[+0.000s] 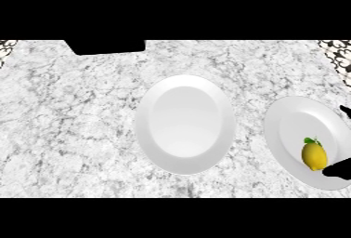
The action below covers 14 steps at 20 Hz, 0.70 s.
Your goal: Pick the lemon from the plate and place it in the plate
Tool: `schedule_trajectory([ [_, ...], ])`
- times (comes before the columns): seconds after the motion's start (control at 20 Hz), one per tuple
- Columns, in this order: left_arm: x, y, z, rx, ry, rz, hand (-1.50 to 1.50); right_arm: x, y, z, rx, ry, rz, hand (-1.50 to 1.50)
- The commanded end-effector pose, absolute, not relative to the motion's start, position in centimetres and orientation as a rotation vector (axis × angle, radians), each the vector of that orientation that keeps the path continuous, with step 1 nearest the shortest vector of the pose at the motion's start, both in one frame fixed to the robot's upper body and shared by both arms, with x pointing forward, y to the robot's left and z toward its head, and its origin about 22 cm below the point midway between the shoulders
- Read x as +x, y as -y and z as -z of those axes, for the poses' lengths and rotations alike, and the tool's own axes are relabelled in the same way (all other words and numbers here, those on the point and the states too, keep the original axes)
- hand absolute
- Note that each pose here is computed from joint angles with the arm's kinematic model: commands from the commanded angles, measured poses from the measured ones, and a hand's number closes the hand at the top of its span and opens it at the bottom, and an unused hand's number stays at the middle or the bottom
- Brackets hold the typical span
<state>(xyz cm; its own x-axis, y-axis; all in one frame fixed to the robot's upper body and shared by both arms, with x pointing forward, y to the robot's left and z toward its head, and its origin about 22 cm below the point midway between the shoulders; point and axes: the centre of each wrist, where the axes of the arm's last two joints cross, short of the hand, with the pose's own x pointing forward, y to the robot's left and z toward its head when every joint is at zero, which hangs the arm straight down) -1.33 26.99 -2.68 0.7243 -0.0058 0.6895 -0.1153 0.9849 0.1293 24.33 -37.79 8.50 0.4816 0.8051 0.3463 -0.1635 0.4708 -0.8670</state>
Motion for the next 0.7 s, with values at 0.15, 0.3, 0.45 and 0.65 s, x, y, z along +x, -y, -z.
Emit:
schedule_trajectory([
  [0.15, 8.5, -25.9, 0.4, 0.064, 1.15, -0.084, 0.0, 24.0, 37.1, -7.2, -0.933, 0.793, -0.707, -1.5],
  [0.3, 8.5, -25.5, 0.2, 0.065, 1.163, -0.073, 0.0, 24.4, 36.0, -7.1, -0.907, 0.787, -0.699, -1.5],
  [0.45, 8.8, -25.5, 0.3, 0.042, 1.148, -0.058, 0.0, 24.2, 35.9, -5.7, -0.898, 0.772, -0.712, -1.5],
  [0.65, 9.1, -25.7, -0.2, 0.059, 1.15, -0.068, 0.0, 24.1, 35.2, -4.7, -0.884, 0.734, -0.744, -1.5],
])
